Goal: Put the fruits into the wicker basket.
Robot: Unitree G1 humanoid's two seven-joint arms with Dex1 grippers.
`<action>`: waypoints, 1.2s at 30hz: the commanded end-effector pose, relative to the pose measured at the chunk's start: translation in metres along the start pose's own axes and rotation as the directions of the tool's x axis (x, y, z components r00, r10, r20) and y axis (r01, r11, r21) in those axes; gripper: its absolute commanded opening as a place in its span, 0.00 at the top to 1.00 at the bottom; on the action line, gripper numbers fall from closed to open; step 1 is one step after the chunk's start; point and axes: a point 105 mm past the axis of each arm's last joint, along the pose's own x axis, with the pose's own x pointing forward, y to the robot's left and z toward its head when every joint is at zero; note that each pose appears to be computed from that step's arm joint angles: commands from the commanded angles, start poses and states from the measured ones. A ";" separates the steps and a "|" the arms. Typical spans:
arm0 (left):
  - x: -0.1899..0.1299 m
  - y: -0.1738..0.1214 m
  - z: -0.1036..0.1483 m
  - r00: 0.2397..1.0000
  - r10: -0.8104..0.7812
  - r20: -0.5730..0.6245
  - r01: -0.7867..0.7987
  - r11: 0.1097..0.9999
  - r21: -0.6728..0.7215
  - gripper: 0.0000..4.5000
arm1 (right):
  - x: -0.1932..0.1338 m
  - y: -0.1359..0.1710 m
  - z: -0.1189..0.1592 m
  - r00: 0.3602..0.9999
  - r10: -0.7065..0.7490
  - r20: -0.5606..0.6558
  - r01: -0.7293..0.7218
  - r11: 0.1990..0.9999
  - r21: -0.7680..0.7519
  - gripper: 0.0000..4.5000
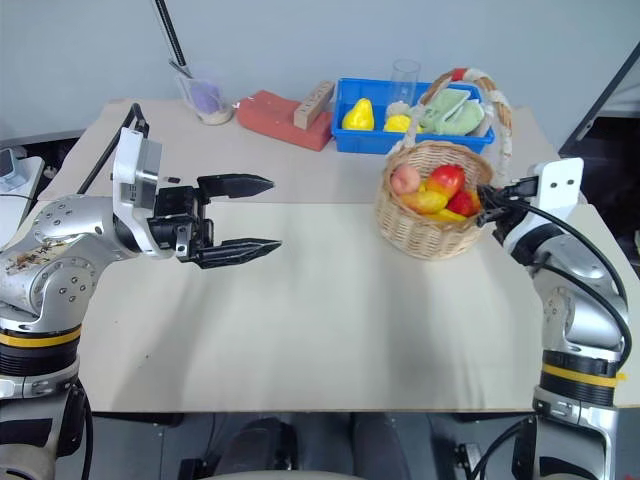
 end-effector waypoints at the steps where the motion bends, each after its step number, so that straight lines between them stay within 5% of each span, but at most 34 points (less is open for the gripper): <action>1: -0.002 0.000 0.008 1.000 0.006 0.006 -0.006 0.999 0.048 0.00 | 0.000 -0.005 0.025 0.995 -0.019 0.096 0.021 1.000 -0.021 0.86; 12: -0.017 0.007 -0.014 0.988 0.122 -0.093 -0.114 0.990 0.081 0.00 | -0.039 -0.011 0.026 0.997 0.071 0.024 -0.070 0.997 -0.017 0.01; 17: -0.047 0.017 -0.049 0.917 0.260 -0.303 -0.239 0.965 0.104 0.00 | -0.073 -0.007 0.019 0.970 0.202 -0.135 -0.222 0.964 -0.145 0.01; 23: -0.094 0.009 -0.069 0.806 0.359 -0.470 -0.336 0.932 0.135 0.00 | -0.093 0.027 0.020 0.837 0.449 -0.312 -0.528 0.813 -0.245 0.01; 28: -0.120 -0.002 -0.069 0.769 0.388 -0.508 -0.384 0.916 0.118 0.00 | -0.097 0.044 0.025 0.728 0.558 -0.398 -0.673 0.692 -0.260 0.01; 36: -0.131 -0.004 -0.066 0.749 0.426 -0.508 -0.433 0.894 0.111 0.00 | -0.092 0.043 0.028 0.701 0.582 -0.412 -0.702 0.665 -0.255 0.01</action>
